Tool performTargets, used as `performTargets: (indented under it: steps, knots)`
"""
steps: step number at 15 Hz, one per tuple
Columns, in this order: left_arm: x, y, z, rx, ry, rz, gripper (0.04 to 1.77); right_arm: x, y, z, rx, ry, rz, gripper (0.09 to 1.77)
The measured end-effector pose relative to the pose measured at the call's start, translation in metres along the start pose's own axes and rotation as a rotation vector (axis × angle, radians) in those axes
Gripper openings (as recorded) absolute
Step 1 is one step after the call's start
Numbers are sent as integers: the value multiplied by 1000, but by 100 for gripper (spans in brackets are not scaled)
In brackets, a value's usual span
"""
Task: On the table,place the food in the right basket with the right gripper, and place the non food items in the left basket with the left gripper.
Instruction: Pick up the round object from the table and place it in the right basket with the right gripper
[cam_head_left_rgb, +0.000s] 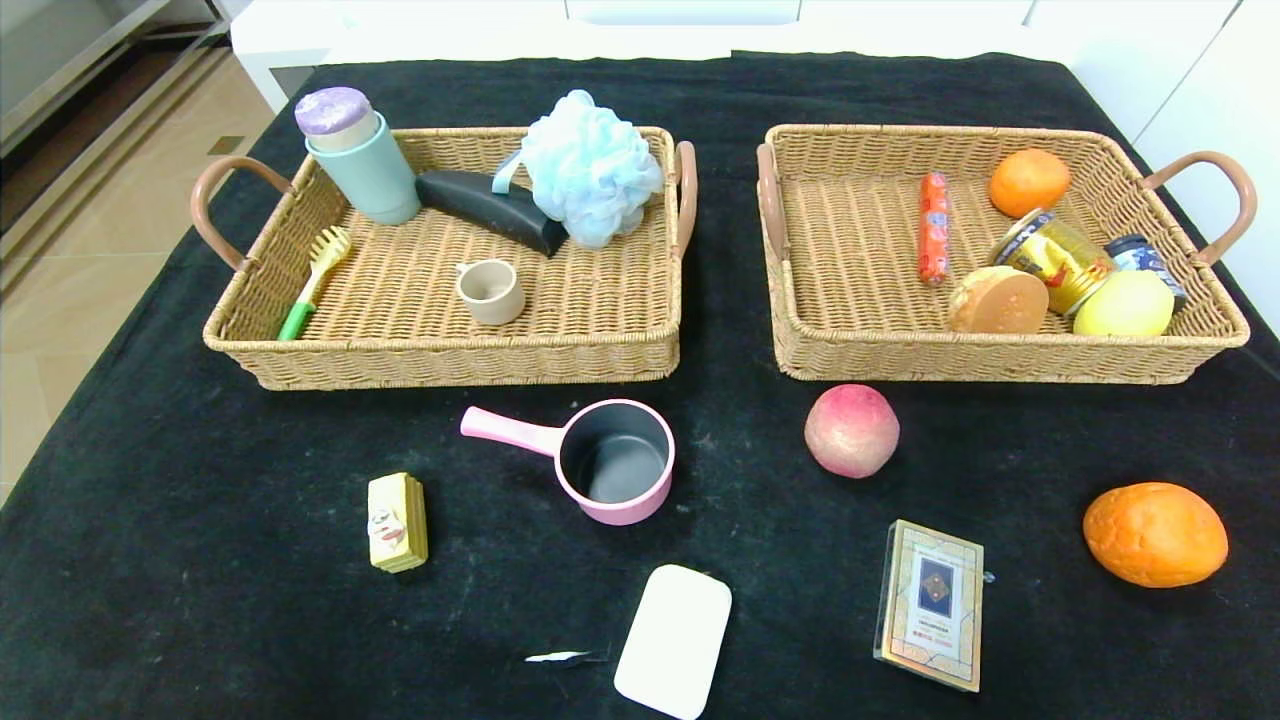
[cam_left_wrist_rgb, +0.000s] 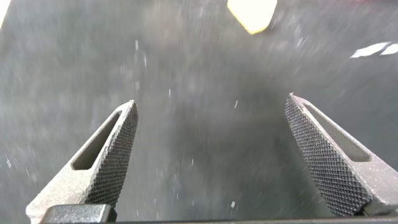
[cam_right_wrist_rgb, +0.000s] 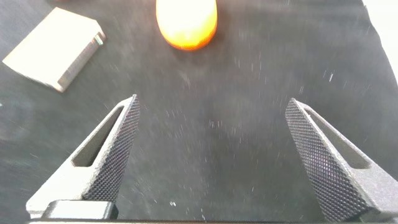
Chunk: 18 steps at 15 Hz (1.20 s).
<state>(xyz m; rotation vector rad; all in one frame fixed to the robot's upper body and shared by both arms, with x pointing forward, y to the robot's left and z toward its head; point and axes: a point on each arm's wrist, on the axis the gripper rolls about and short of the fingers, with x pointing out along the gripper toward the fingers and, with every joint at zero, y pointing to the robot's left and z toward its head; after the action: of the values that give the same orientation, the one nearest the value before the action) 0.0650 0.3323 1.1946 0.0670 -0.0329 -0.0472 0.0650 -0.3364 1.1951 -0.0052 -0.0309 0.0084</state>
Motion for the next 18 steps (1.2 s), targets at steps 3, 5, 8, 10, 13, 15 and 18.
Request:
performTargets:
  steps: [3,5,8,10,13,15,18]
  knots:
    - [-5,1,26,3,-61,-29,172,-5,0,32,0,-34,17,171]
    - [-5,2,48,4,-73,-32,172,-2,0,58,-2,-31,23,171]
    - [1,6,93,6,-92,-41,172,13,0,105,-3,-22,36,171]
    - [12,8,124,6,-91,-52,172,29,0,134,-4,-4,59,171]
    - [38,11,162,3,-60,-93,172,62,1,167,-2,43,117,171]
    - [61,12,182,0,-32,-124,172,88,3,184,1,80,155,171]
    - [96,12,204,-6,3,-219,172,127,6,204,5,124,209,171]
